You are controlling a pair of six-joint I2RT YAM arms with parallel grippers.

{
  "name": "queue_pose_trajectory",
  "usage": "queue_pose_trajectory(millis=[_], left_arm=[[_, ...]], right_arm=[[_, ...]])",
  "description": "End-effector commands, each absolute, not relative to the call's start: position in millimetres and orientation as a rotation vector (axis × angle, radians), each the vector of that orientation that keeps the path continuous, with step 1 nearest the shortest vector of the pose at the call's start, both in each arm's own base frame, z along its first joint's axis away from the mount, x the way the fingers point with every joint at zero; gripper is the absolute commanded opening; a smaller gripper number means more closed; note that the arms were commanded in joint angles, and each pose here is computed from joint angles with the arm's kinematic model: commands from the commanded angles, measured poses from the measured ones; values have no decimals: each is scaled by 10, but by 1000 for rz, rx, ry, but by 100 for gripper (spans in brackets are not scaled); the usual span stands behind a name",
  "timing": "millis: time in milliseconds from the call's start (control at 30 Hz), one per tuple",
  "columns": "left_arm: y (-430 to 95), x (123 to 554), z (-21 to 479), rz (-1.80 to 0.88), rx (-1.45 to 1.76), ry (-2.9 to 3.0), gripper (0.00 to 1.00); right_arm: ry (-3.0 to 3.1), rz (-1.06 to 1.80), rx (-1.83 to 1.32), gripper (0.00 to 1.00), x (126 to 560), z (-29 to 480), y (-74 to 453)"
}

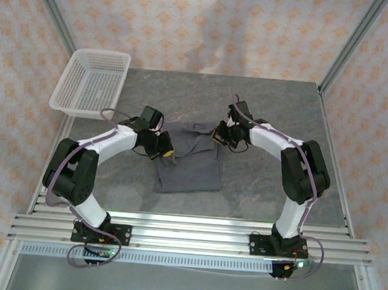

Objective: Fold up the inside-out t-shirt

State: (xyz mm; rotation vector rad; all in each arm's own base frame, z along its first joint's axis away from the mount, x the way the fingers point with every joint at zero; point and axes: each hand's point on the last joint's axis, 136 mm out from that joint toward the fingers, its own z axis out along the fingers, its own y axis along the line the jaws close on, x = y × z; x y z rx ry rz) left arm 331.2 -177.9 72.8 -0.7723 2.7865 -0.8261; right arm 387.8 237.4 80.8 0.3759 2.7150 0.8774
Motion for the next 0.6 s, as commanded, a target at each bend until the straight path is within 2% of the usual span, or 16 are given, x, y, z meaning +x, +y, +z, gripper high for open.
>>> queue_pose_trajectory(millis=[0, 100, 200, 267, 400, 567], left_arm=[[-1661, 3634, 963, -794, -816, 2655, 0], [-1431, 3987, 1020, -838, -958, 2521, 0], [-1277, 4387, 1084, -860, -999, 2417, 0], [-1212, 4591, 1022, -835, -1012, 2406, 2], [-1076, 4944, 817, -822, -1060, 2372, 21], [-715, 4994, 1118, -781, -1055, 2267, 45]], right_arm=[[2636, 921, 484, 0, 4082, 983, 2340], [2595, 973, 630, 0, 4329, 936, 2274], [2618, 942, 638, 0, 4560, 862, 2267], [2641, 917, 631, 5, 4699, 816, 2257], [2650, 851, 653, 28, 4936, 797, 2103], [2583, 790, 686, 40, 4911, 1047, 1721]])
